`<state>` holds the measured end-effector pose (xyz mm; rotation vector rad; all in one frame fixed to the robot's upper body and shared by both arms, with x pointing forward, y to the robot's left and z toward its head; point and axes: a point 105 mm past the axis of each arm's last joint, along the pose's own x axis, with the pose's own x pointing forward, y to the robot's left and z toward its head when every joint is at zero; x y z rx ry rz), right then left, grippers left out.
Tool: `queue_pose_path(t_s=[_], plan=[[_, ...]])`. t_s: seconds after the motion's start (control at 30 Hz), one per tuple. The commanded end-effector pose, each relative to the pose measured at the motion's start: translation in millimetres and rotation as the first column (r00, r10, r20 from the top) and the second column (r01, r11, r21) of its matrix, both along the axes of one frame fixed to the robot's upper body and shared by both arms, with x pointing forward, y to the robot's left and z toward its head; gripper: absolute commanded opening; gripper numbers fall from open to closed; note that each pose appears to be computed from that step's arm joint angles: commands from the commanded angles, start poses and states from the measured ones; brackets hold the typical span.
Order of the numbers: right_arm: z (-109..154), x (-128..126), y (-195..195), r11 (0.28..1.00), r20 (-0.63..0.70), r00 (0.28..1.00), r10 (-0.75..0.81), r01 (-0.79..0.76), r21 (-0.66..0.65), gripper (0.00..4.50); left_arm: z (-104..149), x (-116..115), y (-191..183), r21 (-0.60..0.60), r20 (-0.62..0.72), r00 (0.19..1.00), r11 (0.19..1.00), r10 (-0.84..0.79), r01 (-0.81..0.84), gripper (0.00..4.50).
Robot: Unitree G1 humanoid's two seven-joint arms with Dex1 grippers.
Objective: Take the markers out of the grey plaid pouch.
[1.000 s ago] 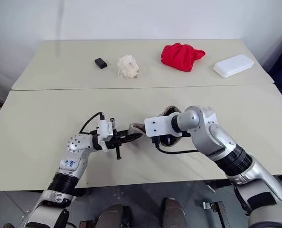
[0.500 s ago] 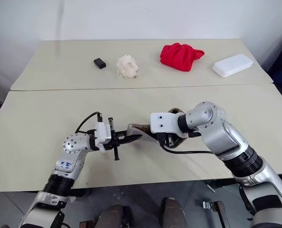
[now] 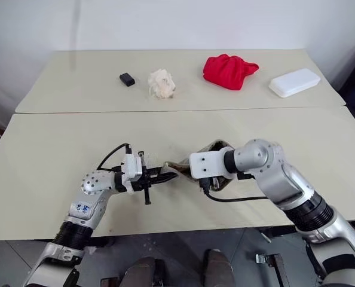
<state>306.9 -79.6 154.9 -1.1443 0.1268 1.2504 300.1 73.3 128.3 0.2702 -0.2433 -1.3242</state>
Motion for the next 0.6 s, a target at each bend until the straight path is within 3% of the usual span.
queue_pose_path(t_s=[0.03, 0.17, 0.3, 0.6], plan=[[15, -3, 5, 0.998, 0.051, 0.998, 0.036, -0.038, 0.042, 0.58, 2, 6, 11, 0.0, -0.001, 0.999, 0.999, 0.054, -0.054, 0.0], [14, -4, 2, 0.999, 0.038, 0.998, 0.043, -0.044, 0.022, 0.58, 1, 6, 11, 0.002, 0.002, 0.999, 0.999, 0.053, -0.053, 0.0], [17, -13, 6, 0.996, -0.057, 0.997, 0.048, -0.043, 0.081, 0.58, 2, 7, 10, 0.001, 0.008, 0.998, 0.998, 0.057, -0.057, 0.0], [43, -35, 10, 0.961, -0.114, 0.97, 0.212, -0.186, 0.204, 0.58, 3, 8, 13, -0.013, 0.005, 0.998, 0.998, 0.065, -0.065, 0.0]])
